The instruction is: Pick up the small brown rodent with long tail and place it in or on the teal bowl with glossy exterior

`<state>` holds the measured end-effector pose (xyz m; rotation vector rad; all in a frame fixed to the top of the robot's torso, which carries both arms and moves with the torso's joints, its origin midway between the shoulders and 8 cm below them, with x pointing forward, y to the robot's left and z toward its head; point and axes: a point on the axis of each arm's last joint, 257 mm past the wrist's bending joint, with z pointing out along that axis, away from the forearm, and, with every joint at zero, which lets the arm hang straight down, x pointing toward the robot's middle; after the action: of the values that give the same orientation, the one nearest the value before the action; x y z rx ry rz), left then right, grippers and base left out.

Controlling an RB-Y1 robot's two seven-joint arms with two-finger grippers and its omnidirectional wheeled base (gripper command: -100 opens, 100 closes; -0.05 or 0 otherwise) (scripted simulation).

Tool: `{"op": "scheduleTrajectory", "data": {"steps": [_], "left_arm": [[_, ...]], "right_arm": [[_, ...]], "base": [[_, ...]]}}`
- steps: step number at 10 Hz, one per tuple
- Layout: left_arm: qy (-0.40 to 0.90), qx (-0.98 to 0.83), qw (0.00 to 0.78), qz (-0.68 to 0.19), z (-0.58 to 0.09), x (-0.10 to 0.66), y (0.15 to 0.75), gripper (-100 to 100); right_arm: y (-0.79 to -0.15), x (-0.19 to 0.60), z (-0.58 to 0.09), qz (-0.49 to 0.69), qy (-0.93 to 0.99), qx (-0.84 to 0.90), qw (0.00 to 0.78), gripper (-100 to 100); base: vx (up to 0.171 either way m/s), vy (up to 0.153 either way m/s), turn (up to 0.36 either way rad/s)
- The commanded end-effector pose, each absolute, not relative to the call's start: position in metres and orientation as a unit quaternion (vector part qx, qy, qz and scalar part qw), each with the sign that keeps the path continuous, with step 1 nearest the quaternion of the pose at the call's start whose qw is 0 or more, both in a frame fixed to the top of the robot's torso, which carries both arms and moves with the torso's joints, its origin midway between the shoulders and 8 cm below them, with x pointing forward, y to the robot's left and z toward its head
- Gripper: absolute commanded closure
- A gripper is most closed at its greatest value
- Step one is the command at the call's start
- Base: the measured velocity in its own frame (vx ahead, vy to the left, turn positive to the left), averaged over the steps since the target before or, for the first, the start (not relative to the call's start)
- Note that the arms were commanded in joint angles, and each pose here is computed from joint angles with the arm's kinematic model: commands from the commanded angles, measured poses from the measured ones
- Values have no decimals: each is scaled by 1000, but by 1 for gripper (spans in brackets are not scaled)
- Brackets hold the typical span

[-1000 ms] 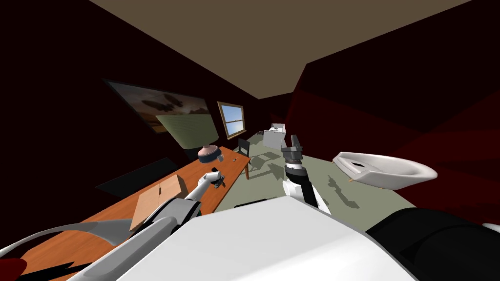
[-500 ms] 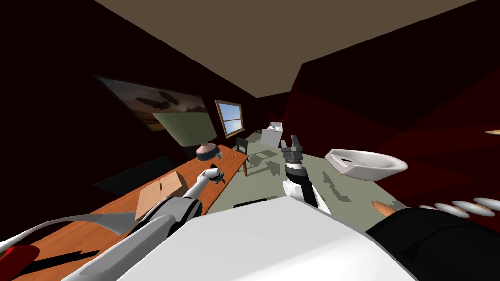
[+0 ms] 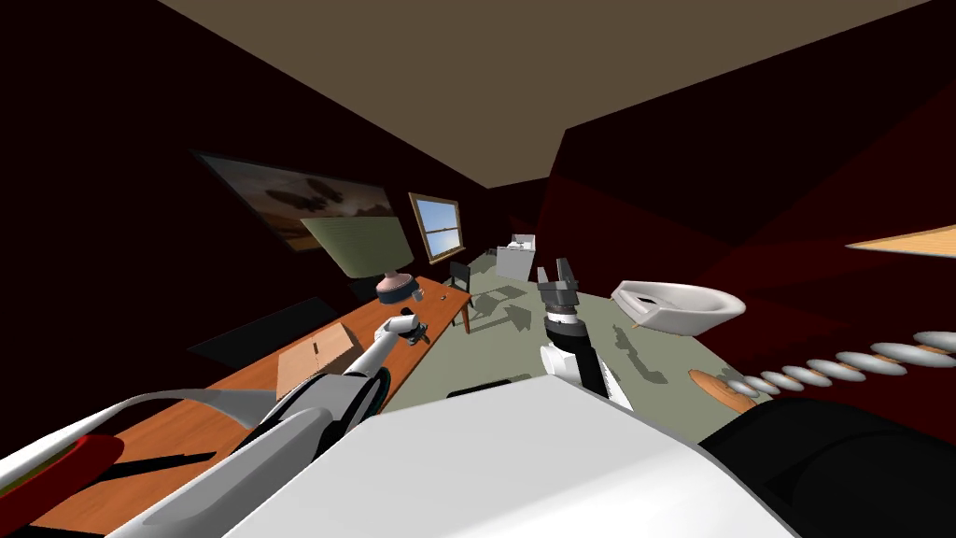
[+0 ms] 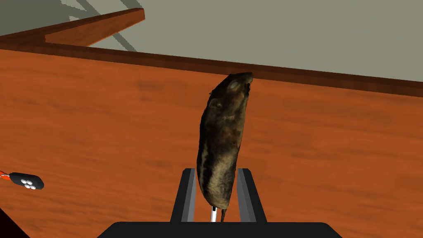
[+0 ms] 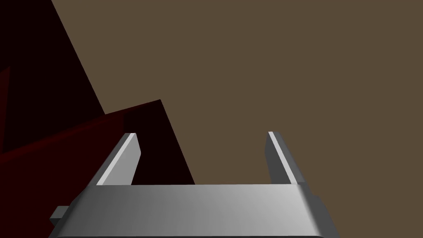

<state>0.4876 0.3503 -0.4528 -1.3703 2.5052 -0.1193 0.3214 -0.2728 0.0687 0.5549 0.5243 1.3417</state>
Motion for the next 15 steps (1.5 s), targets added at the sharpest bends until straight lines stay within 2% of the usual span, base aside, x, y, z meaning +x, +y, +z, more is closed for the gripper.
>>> {"op": "scheduleTrajectory", "data": {"steps": [1,6,8,14,15], "left_arm": [[875,-461,146,-42,-435,497,354,100],[882,-442,155,-42,-408,510,361,100],[883,-439,162,-38,-388,520,372,100],[883,-445,146,-22,-379,516,389,100],[883,-446,144,-19,-379,514,392,-100]], "right_arm": [[-273,321,69,606,237,251,717,0],[-273,321,69,606,237,251,717,0],[-273,321,69,606,237,251,717,0],[-273,321,69,606,237,251,717,0],[-273,321,69,606,237,251,717,0]], "base": [[-189,-27,-54],[-104,-24,-23],[-157,-1,149],[-101,121,235],[-10,15,-2]]}}
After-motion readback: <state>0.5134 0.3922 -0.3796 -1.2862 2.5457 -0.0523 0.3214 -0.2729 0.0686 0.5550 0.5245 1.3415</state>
